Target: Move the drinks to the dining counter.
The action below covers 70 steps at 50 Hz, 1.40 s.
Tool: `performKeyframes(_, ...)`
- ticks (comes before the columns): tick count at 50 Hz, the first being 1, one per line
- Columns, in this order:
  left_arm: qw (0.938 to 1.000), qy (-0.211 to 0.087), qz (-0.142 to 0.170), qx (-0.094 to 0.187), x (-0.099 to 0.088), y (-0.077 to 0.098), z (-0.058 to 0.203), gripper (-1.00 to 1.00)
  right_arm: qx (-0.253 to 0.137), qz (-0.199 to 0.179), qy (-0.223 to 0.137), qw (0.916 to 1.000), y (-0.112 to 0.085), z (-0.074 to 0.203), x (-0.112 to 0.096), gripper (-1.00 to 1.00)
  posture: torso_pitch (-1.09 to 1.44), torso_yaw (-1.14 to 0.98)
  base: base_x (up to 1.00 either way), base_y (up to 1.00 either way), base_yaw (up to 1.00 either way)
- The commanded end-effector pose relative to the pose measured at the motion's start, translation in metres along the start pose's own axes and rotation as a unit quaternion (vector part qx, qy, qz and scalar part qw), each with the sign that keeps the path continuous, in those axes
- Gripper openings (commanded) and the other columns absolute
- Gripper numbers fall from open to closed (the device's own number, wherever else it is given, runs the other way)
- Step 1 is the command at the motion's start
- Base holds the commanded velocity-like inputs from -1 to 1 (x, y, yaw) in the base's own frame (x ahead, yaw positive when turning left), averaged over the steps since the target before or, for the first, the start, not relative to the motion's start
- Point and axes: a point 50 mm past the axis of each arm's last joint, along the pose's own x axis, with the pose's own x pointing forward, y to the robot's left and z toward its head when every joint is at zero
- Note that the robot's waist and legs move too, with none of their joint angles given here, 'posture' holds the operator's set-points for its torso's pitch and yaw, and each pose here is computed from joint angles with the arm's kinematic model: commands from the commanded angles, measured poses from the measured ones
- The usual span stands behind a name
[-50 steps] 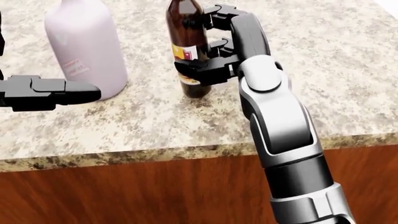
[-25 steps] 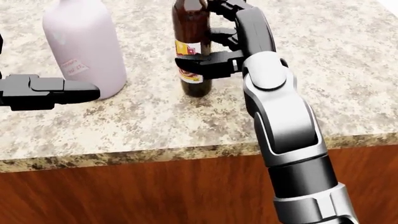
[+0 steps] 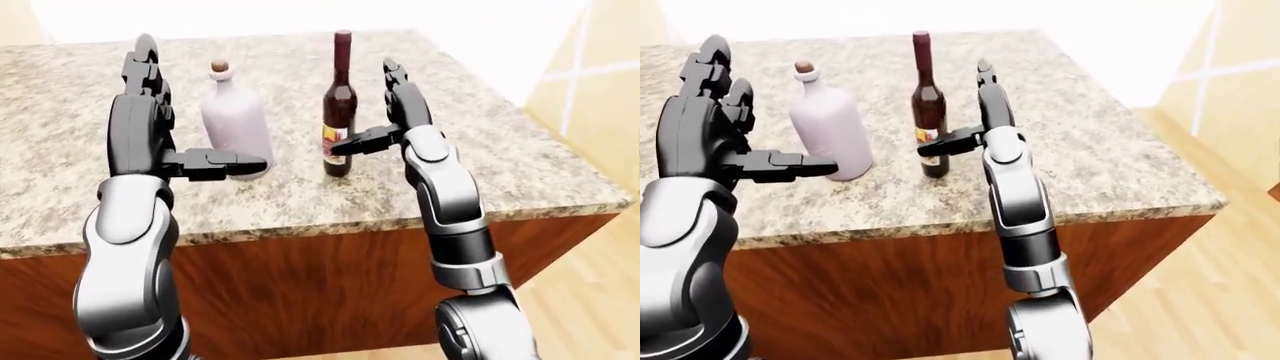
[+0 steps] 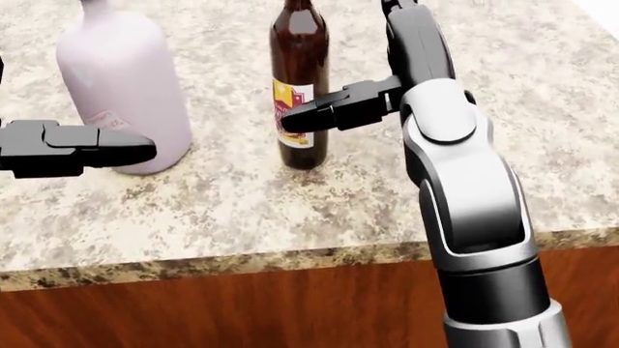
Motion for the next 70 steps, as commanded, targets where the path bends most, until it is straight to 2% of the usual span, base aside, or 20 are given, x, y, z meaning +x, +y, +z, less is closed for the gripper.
performKeyframes(1, 0.999, -0.043, 0.009, 0.0, -0.002, 0.003, 0.016, 1.0, -0.001, -0.01, -0.051, 0.9986, -0.005, 0.025, -0.004, 1.0, 0.0, 0.0, -0.73, 0.0, 0.0)
performKeyframes(26, 0.9985, -0.055, 0.004, -0.004, -0.016, 0.003, 0.026, 1.0, 0.004, -0.014, -0.062, 0.998, -0.013, 0.032, -0.016, 1.0, 0.0, 0.0, -1.0, 0.0, 0.0)
performKeyframes(29, 0.9984, -0.057, 0.002, -0.004, -0.016, 0.003, 0.028, 1.0, 0.015, -0.015, -0.063, 0.9978, -0.017, 0.033, -0.019, 1.0, 0.0, 0.0, -0.47, -0.3, 0.0)
performKeyframes(44, 0.9972, -0.065, -0.038, 0.002, -0.022, -0.014, 0.026, 1.0, 0.038, -0.046, -0.092, 0.994, -0.042, 0.039, -0.041, 1.0, 0.0, 0.0, 0.0, 0.0, -0.99)
performKeyframes(50, 0.9967, -0.065, -0.049, -0.002, -0.027, -0.015, 0.026, 1.0, 0.045, -0.058, -0.107, 0.9915, -0.052, 0.043, -0.052, 1.0, 0.0, 0.0, 0.0, 0.0, -1.0)
performKeyframes(56, 0.9967, -0.064, -0.049, -0.013, -0.028, -0.011, 0.029, 1.0, 0.049, -0.063, -0.107, 0.9911, -0.055, 0.035, -0.06, 1.0, 0.0, 0.0, 0.0, 0.0, -1.0)
performKeyframes(61, 0.9971, -0.059, -0.044, -0.019, -0.036, -0.008, 0.024, 1.0, 0.051, -0.063, -0.109, 0.9907, -0.055, 0.03, -0.069, 1.0, 0.0, 0.0, 0.0, 0.0, -1.0)
performKeyframes(70, 0.9968, -0.063, -0.043, -0.024, -0.038, -0.004, 0.03, 1.0, 0.045, -0.055, -0.12, 0.9902, -0.049, 0.038, -0.077, 1.0, 0.0, 0.0, 0.0, 0.0, -1.0)
